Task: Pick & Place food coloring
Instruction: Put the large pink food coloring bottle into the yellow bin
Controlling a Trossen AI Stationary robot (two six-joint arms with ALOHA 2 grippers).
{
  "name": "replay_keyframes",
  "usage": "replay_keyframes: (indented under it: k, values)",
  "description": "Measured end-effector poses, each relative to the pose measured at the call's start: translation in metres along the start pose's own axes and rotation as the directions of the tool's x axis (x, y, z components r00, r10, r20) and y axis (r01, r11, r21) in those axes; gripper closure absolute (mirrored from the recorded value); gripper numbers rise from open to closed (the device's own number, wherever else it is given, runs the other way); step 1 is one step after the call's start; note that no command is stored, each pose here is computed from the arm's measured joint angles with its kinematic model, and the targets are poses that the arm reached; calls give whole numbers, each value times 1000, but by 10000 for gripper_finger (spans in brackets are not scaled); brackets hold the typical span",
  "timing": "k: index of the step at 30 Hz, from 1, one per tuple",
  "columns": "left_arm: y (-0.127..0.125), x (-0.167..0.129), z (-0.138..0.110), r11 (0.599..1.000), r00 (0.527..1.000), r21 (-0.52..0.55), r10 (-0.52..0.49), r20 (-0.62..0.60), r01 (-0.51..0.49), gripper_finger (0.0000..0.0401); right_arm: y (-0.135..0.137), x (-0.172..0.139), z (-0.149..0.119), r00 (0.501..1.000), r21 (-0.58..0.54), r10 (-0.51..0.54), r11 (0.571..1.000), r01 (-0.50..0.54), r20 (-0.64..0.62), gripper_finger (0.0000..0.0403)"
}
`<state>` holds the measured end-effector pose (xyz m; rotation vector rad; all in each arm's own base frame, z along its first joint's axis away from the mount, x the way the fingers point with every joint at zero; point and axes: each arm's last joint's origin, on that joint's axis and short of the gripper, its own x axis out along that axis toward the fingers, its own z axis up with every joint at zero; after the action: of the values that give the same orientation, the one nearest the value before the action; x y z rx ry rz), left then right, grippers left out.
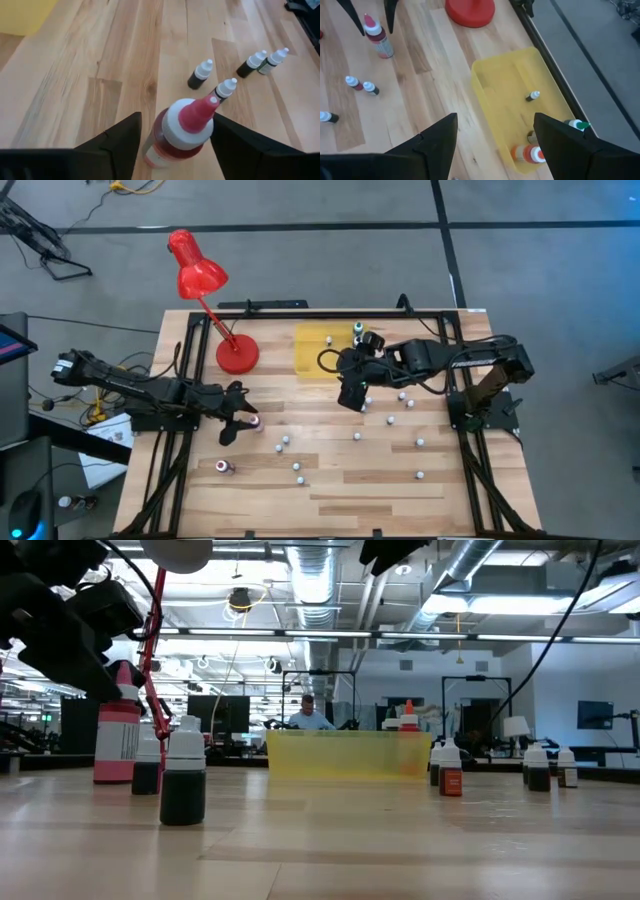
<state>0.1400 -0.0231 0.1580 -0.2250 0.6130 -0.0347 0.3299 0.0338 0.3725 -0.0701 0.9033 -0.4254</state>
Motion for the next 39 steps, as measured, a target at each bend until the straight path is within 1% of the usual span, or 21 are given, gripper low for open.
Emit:
replay_keyframes:
  k: [3, 7, 8, 11, 14, 16, 19, 21, 23, 27, 30, 32, 35, 39]
  values:
    - [0, 0, 1, 1000, 1000, 1, 0, 6, 0, 224, 0, 0, 0, 1000, 6, 0, 1000, 0, 0, 148]
    - [-1, 0, 3, 1000, 1000, 0, 0, 26, 0, 292, 0, 0, 0, 1000, 6, 0, 1000, 0, 0, 148]
    - [-1, 0, 3, 1000, 1000, 1, 1, 23, -1, 299, 0, 0, 0, 1000, 6, 0, 1000, 0, -1, 148]
    - [-1, 0, 4, 1000, 999, 24, -5, 39, 4, 299, -2, 1, -1, 1000, 6, -6, 1000, 6, -11, 148]
    - [-3, -1, 12, 998, 994, 68, -27, 110, 20, 299, -5, 2, -2, 999, -1, -16, 1000, 16, -35, 148]
    - [-6, -4, 21, 993, 988, 116, -39, 149, 21, 299, -6, 2, -4, 998, -8, -22, 1000, 22, -52, 148]
    - [-11, -11, 42, 979, 972, 202, -56, 228, 9, 299, -9, 2, -8, 996, -24, -35, 999, 33, -88, 148]
    - [-12, -13, 54, 975, 966, 222, -31, 256, -28, 299, -13, 1, -11, 991, -45, -49, 998, 43, -123, 148]
    - [-11, -11, 65, 967, 965, 243, 17, 260, -82, 299, -19, -2, -15, 984, -59, -67, 997, 58, -163, 148]
    - [-6, 1, 95, 933, 962, 320, 81, 260, -165, 297, -36, -9, -21, 974, -56, -97, 995, 88, -205, 148]
    - [2, 16, 122, 898, 954, 374, 135, 268, -233, 295, -50, -17, -22, 974, -17, -106, 994, 105, -198, 149]
    - [10, 29, 141, 885, 953, 391, 155, 261, -252, 295, -58, -22, -22, 976, 8, -110, 993, 114, -186, 153]
    - [27, 49, 163, 885, 957, 387, 176, 232, -257, 295, -68, -27, -23, 977, 36, -119, 991, 127, -177, 166]
    - [58, 75, 186, 897, 958, 370, 162, 236, -243, 295, -78, -30, -25, 975, 54, -130, 988, 142, -180, 188]
